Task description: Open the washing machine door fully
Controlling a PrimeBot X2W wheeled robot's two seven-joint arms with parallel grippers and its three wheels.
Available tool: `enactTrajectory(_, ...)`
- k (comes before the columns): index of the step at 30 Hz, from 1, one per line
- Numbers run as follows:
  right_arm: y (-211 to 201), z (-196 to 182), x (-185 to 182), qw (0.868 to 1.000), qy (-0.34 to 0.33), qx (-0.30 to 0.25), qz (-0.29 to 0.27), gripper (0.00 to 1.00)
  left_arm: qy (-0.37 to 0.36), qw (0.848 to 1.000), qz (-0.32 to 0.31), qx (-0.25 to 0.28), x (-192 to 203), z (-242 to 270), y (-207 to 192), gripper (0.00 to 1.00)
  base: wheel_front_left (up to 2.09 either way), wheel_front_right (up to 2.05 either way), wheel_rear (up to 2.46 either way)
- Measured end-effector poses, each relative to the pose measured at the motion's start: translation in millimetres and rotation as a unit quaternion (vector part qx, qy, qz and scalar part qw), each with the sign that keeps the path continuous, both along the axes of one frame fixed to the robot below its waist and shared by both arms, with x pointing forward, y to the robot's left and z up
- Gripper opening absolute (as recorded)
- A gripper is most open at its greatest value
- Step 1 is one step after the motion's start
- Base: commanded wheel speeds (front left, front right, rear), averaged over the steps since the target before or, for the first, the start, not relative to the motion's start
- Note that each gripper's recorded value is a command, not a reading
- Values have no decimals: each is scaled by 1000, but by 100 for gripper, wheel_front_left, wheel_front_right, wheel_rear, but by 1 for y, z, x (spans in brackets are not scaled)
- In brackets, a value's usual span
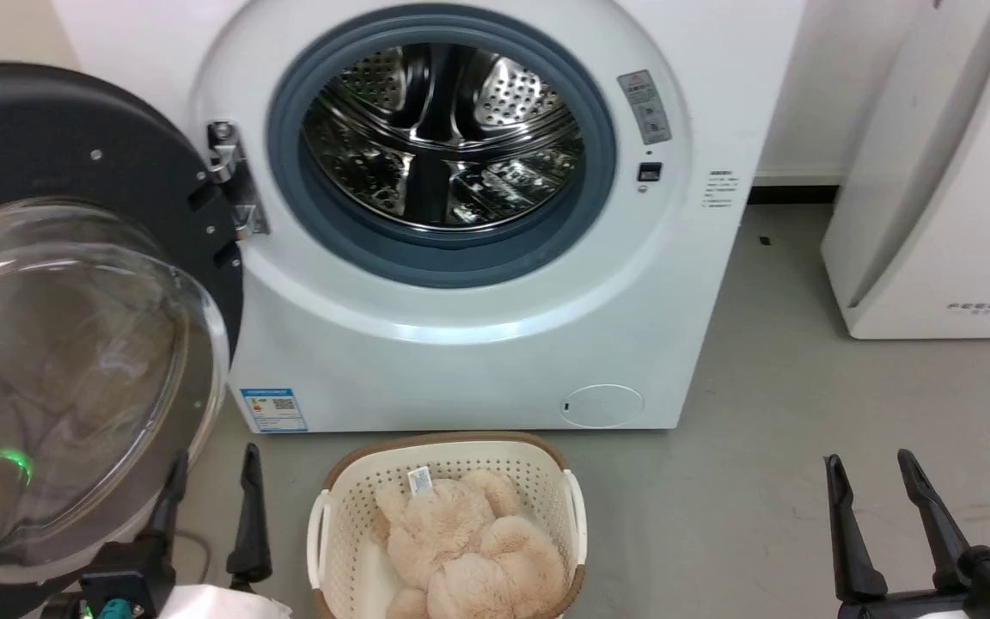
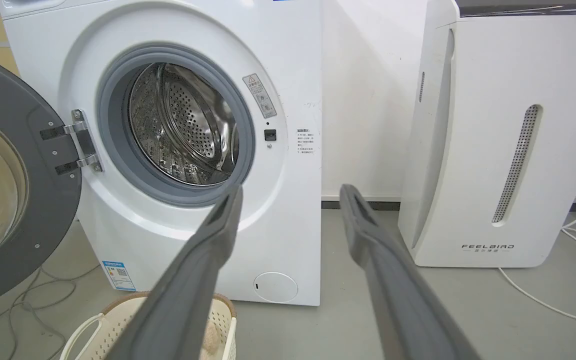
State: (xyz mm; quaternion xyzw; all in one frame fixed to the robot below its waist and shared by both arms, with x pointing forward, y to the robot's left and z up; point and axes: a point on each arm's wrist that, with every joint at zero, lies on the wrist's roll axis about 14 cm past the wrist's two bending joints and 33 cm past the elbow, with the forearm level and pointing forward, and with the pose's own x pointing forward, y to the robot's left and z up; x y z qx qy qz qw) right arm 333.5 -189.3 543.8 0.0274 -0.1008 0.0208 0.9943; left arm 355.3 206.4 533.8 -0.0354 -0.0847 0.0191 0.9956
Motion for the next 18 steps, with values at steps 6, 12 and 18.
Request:
enactTrajectory(6,-8,-1,-6,1000,2,-1,-14,100,17,1000,-23,-2,6,-11,-16,100,0,0,0)
enactTrajectory(12,-9,-3,-7,1000,5,-1,-16,0,24,999,-30,5,9,-15,-21,0,0,0,0)
enactTrajectory(18,-9,-4,-6,1000,8,-1,-15,0,26,999,-31,5,9,-15,-22,0,0,0,0)
